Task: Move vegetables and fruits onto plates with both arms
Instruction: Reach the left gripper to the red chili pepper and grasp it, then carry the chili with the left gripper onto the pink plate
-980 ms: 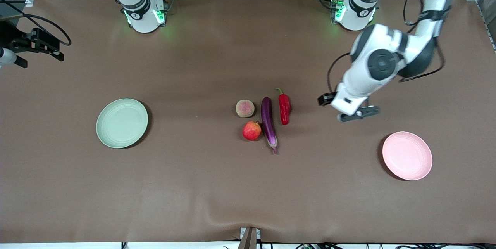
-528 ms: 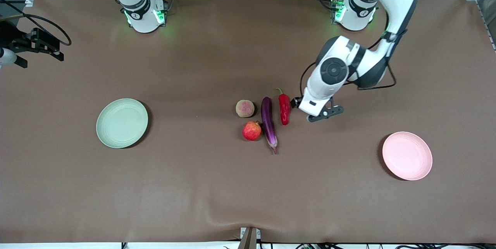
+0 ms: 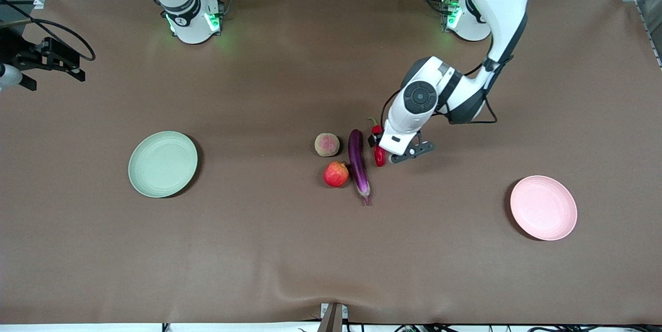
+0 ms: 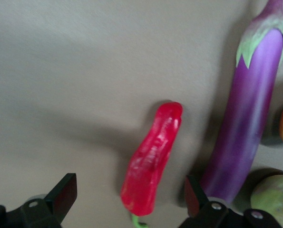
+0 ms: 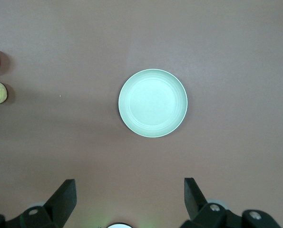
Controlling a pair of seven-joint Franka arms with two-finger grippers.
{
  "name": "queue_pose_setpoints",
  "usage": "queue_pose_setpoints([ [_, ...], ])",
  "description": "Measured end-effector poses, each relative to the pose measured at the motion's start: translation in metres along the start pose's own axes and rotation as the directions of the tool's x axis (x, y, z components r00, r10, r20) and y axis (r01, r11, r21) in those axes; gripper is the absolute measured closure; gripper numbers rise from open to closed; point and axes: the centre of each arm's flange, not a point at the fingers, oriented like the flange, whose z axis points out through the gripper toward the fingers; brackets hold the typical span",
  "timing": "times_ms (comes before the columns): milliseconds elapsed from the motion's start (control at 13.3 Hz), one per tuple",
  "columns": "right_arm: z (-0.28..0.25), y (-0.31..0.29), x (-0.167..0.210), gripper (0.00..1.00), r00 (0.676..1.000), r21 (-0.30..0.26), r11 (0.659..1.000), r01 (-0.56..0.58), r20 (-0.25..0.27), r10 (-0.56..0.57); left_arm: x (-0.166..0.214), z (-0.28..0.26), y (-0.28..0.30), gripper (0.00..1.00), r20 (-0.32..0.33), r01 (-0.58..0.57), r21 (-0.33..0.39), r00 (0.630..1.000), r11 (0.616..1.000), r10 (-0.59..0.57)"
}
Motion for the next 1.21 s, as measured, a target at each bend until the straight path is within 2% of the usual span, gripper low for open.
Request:
queue_pose_setpoints([
  [226, 0.000, 0.000, 0.000, 0.00, 1.000, 0.000, 1.000, 0.000, 0.000, 0.000, -0.007, 0.028, 0.005, 0.05, -0.011, 0.018, -0.030, 1.000, 0.999, -0.018],
  [377, 0.000, 0.000, 0.000, 0.00, 1.000, 0.000, 1.000, 0.000, 0.001, 0.000, -0.009, 0.045, 0.002, 0.25, -0.006, 0.029, -0.039, 1.000, 0.999, -0.029],
  [603, 0.001, 0.000, 0.000, 0.00, 1.000, 0.000, 1.000, 0.000, 0.001, 0.000, -0.004, 0.050, -0.002, 0.63, -0.007, 0.039, -0.038, 0.999, 0.998, -0.040],
  [679, 0.001, 0.000, 0.000, 0.00, 1.000, 0.000, 1.000, 0.000, 0.002, 0.000, 0.000, 0.047, -0.004, 0.67, -0.011, 0.045, -0.041, 0.999, 0.998, -0.046],
  [829, 0.001, 0.000, 0.000, 0.00, 1.000, 0.000, 1.000, 0.000, 0.002, 0.000, 0.026, 0.028, -0.020, 0.67, -0.022, 0.074, -0.027, 0.997, 0.997, -0.074],
  [1206, 0.002, -0.001, 0.001, 0.00, 1.000, 0.001, 1.000, 0.002, 0.005, -0.002, 0.159, -0.074, -0.167, 0.68, -0.086, 0.060, -0.005, 0.994, 0.998, -0.060],
])
